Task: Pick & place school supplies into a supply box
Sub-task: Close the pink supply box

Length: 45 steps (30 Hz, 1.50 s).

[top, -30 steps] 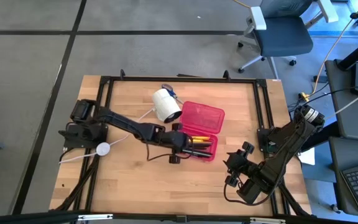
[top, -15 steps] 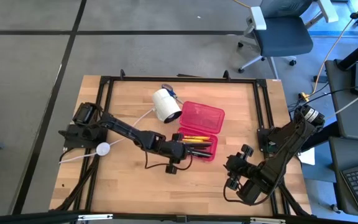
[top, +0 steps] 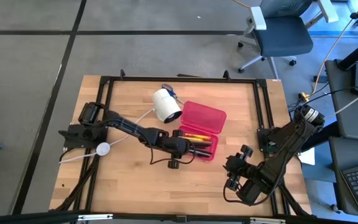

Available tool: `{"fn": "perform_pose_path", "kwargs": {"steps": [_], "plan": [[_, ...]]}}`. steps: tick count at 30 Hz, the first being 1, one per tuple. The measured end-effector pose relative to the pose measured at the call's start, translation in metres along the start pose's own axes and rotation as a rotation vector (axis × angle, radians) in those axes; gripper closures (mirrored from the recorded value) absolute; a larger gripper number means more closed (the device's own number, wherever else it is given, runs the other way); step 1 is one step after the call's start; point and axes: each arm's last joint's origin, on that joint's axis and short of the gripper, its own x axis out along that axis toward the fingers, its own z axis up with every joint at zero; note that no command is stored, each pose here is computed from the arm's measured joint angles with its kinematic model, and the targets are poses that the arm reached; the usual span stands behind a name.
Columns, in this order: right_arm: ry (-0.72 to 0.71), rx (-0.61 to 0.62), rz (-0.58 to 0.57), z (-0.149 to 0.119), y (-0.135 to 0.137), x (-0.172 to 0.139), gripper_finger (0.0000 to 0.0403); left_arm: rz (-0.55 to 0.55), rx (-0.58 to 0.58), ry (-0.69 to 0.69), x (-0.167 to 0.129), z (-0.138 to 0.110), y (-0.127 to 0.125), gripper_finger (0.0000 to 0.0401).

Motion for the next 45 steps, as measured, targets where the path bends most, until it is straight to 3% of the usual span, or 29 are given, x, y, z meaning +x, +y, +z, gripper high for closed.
{"fn": "perform_pose_path", "kwargs": {"steps": [10,16,26,35,45], "plan": [[-0.002,-0.040,-0.002,0.000,0.000,0.000,0.0231,-0.012,0.007,0.019,0.002,-0.003,-0.002,0.0392],[-0.043,-0.032,-0.024,0.001,-0.001,0.000,0.0231,-0.014,-0.008,0.020,0.002,-0.003,-0.006,0.0397],[-0.074,0.088,-0.116,-0.009,-0.014,0.008,0.0231,-0.071,-0.010,0.033,-0.005,-0.009,-0.049,0.0398],[-0.096,0.208,-0.004,-0.024,-0.019,0.027,0.0231,-0.114,-0.041,0.030,-0.016,-0.019,-0.098,0.0399],[-0.224,0.381,0.155,-0.035,-0.056,0.031,0.0231,-0.108,-0.096,0.013,-0.024,-0.025,-0.123,0.0399]]}}
